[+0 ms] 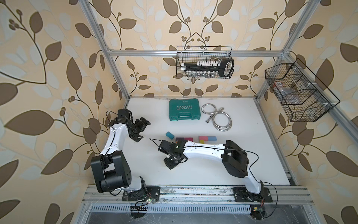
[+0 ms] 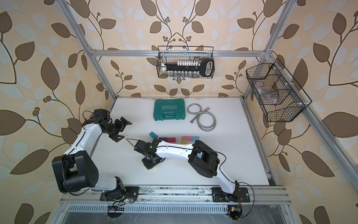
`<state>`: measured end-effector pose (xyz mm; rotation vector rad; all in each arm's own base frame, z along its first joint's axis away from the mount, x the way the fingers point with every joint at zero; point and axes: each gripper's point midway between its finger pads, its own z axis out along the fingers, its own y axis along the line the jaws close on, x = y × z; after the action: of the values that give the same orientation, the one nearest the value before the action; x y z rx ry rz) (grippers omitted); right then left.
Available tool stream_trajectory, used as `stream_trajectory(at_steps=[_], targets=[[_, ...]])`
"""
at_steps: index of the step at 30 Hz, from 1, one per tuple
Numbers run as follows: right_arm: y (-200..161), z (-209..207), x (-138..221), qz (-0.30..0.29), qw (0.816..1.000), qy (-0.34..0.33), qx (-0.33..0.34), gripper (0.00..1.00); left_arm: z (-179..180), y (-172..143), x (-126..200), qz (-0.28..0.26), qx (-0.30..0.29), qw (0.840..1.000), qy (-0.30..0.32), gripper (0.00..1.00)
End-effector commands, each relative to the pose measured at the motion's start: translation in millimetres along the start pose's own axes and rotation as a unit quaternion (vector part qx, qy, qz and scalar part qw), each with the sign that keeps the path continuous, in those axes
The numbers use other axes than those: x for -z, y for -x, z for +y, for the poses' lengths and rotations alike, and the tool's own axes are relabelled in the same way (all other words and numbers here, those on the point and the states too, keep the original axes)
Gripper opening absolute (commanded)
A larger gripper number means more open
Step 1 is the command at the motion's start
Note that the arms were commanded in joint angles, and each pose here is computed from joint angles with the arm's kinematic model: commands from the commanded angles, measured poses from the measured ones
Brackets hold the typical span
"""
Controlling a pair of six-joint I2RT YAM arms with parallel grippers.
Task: Assemble the letter c with building blocks
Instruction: Pick up the building block from the center of the board, then assemble the building block at the center of the board.
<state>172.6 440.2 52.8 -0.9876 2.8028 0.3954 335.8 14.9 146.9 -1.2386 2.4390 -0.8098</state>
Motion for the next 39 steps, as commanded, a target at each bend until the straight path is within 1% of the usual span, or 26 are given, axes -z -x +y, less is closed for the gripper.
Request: stream_trajectory(at_steps=[1, 6, 9, 12, 15, 18, 20, 21, 22, 23, 24, 26, 31, 35, 39], targets=[[-10, -3, 25, -0.014, 1.0, 0.008, 0.013, 0.07, -11, -8, 12, 0.008, -0.017, 0.999, -0.035, 0.99], [-42, -25, 21, 0.032, 0.993, -0.023, 0.11, 0.09, -8, -18, 13, 0.015, -0.016, 0.999, -0.043, 0.99], [-50, -38, 14, 0.044, 0.987, -0.049, 0.145, 0.09, -6, -20, 14, 0.015, -0.017, 0.999, -0.041, 0.99], [-52, -43, 5, 0.056, 0.983, -0.06, 0.163, 0.08, -6, -21, 15, 0.014, -0.016, 0.999, -0.042, 0.99], [-53, -49, -3, 0.063, 0.982, -0.068, 0.167, 0.07, -7, -21, 16, 0.014, -0.015, 0.999, -0.042, 0.99], [-53, -53, -11, 0.066, 0.981, -0.071, 0.167, 0.1, -7, -20, 17, 0.012, -0.015, 0.999, -0.042, 0.99], [-51, -56, -15, 0.066, 0.981, -0.074, 0.164, 0.14, -7, -20, 17, 0.013, -0.012, 0.999, -0.042, 0.99], [-50, -58, -17, 0.065, 0.982, -0.077, 0.162, 0.21, -8, -20, 16, 0.013, -0.011, 0.999, -0.043, 0.99], [-48, -59, -17, 0.063, 0.981, -0.082, 0.162, 0.35, -7, -20, 16, 0.013, -0.011, 0.999, -0.042, 0.99], [-47, -63, -16, 0.061, 0.981, -0.088, 0.159, 0.46, -7, -20, 16, 0.013, -0.011, 0.999, -0.041, 0.99], [-46, -65, -15, 0.058, 0.981, -0.094, 0.157, 0.52, -7, -20, 16, 0.013, -0.011, 0.999, -0.04, 0.99], [-47, -68, -9, 0.055, 0.981, -0.101, 0.156, 0.61, -7, -20, 16, 0.014, -0.011, 0.999, -0.04, 0.99], [-56, -75, 2, 0.044, 0.983, -0.107, 0.14, 0.64, -8, -22, 18, 0.015, -0.013, 0.999, -0.044, 0.99], [-59, -79, -1, 0.045, 0.984, -0.114, 0.133, 0.65, -10, -21, 18, 0.014, -0.012, 0.999, -0.047, 0.99], [-52, -78, -6, 0.042, 0.984, -0.116, 0.132, 0.65, -9, -22, 18, 0.015, -0.012, 0.999, -0.045, 0.99]])
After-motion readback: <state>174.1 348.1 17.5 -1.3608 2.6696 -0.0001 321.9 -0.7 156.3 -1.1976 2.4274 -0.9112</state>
